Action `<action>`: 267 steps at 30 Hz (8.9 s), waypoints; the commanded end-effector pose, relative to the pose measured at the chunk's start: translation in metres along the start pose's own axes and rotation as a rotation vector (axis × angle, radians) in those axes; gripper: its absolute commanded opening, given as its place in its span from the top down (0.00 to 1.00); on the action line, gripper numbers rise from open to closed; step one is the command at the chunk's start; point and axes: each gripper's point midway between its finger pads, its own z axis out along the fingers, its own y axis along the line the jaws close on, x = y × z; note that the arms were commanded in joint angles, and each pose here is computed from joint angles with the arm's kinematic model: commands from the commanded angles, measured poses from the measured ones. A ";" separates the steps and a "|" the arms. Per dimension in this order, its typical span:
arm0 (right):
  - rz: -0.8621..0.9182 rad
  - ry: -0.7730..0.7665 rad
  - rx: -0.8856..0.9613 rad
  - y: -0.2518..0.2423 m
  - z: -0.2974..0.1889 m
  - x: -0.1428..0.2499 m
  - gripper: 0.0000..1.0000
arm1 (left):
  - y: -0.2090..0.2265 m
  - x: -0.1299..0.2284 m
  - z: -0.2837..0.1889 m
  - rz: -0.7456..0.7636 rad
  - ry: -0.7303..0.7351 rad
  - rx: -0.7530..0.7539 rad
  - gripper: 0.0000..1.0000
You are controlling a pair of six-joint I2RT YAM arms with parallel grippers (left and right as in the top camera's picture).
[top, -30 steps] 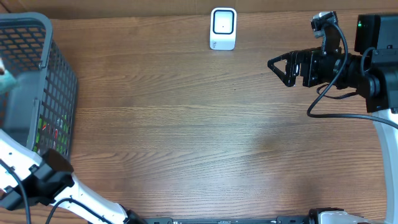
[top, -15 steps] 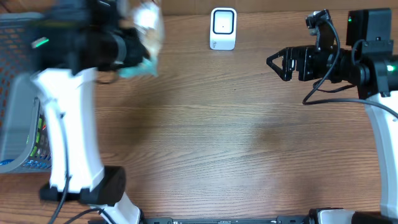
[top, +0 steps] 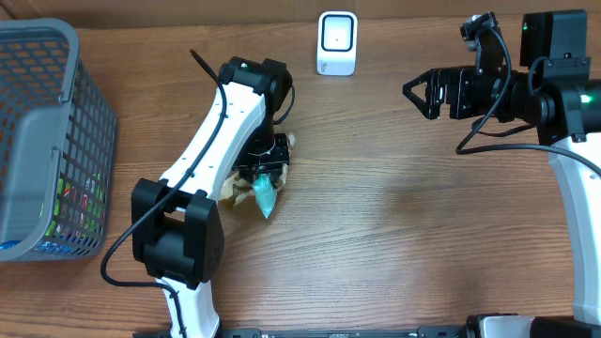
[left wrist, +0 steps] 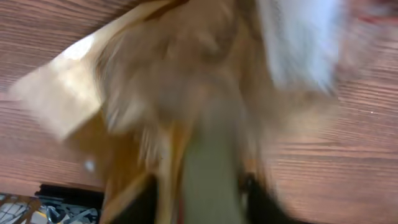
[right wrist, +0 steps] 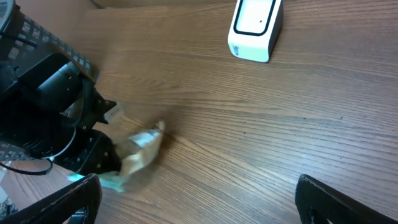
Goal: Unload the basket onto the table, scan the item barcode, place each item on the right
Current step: 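Grasp items in the basket with the left gripper and drop them on table, then reach the left gripper back into the basket and grasp green snack bag, then lift the green snack bag out and drop it on the table, then reach the left gripper into the basket and grasp the blue snack bag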
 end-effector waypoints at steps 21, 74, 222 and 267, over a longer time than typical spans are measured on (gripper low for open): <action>-0.011 -0.019 -0.031 0.010 -0.006 -0.006 0.00 | 0.281 0.017 -0.265 -0.685 -0.865 0.326 0.24; 0.005 0.005 -0.052 0.014 -0.006 0.000 0.00 | 0.414 -0.009 -0.162 -1.064 -0.608 0.217 0.96; 0.033 0.053 -0.020 0.008 -0.006 0.012 0.00 | 0.437 0.020 0.065 -1.336 -0.109 0.052 0.23; 0.028 0.045 -0.021 0.008 -0.006 0.010 0.00 | 0.449 -0.016 0.061 -1.319 -0.315 0.197 0.96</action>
